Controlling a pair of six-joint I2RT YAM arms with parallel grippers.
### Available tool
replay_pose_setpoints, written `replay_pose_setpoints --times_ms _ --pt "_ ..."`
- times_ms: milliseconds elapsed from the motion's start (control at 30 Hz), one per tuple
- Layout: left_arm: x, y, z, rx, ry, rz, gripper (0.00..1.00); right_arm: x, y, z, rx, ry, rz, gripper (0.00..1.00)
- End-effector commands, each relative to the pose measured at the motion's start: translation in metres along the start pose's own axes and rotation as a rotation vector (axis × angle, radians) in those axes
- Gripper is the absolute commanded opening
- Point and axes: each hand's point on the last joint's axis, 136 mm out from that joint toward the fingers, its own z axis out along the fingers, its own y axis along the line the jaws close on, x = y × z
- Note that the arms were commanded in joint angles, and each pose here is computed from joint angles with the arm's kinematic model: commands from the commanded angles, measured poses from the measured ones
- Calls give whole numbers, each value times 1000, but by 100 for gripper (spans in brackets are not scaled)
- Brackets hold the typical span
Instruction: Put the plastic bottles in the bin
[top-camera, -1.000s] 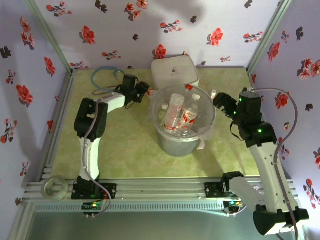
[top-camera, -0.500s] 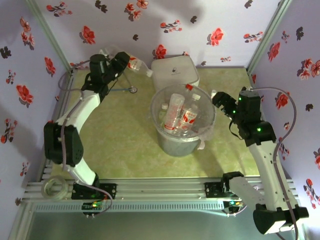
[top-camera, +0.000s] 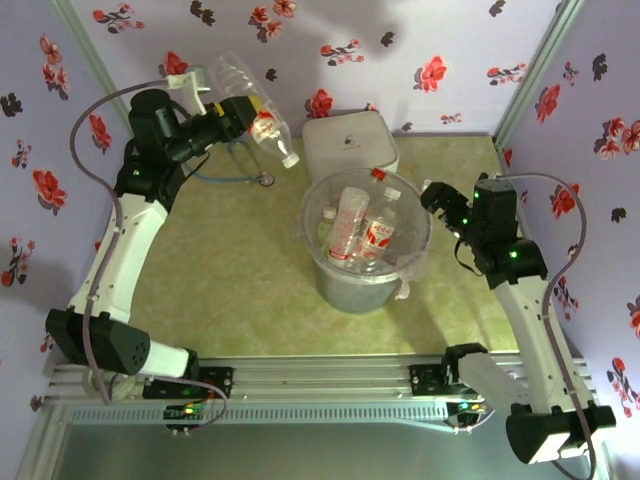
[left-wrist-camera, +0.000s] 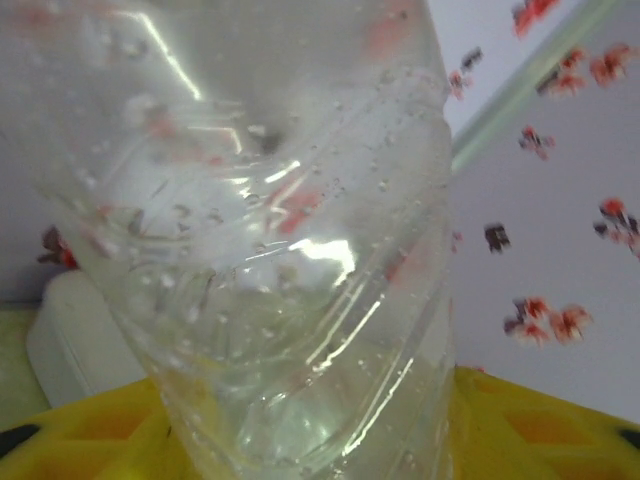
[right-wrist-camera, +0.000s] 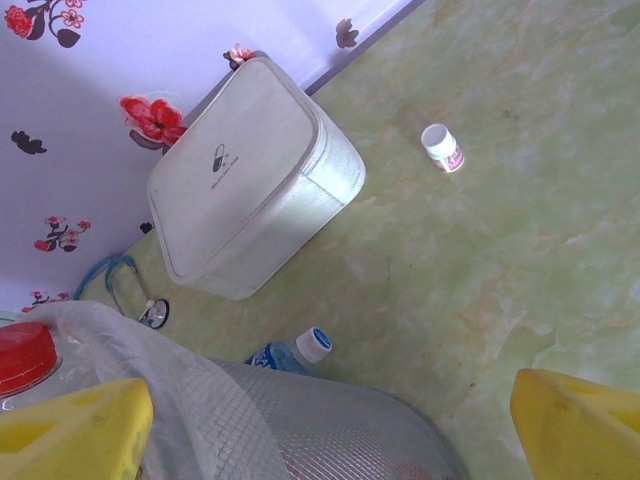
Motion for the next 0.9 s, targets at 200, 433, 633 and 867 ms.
replay_pose_setpoints --times_ms 200,433,633,867 --pt "98 -56 25 129 382 245 50 -2 5 2 -28 -2 23 93" --pt "139 -51 35 76 546 293 48 -2 5 2 -29 0 22 93" --pt "173 -48 40 45 665 344 49 0 5 4 -33 5 26 93" --pt "187 -65 47 96 684 380 72 0 6 4 -38 6 28 93"
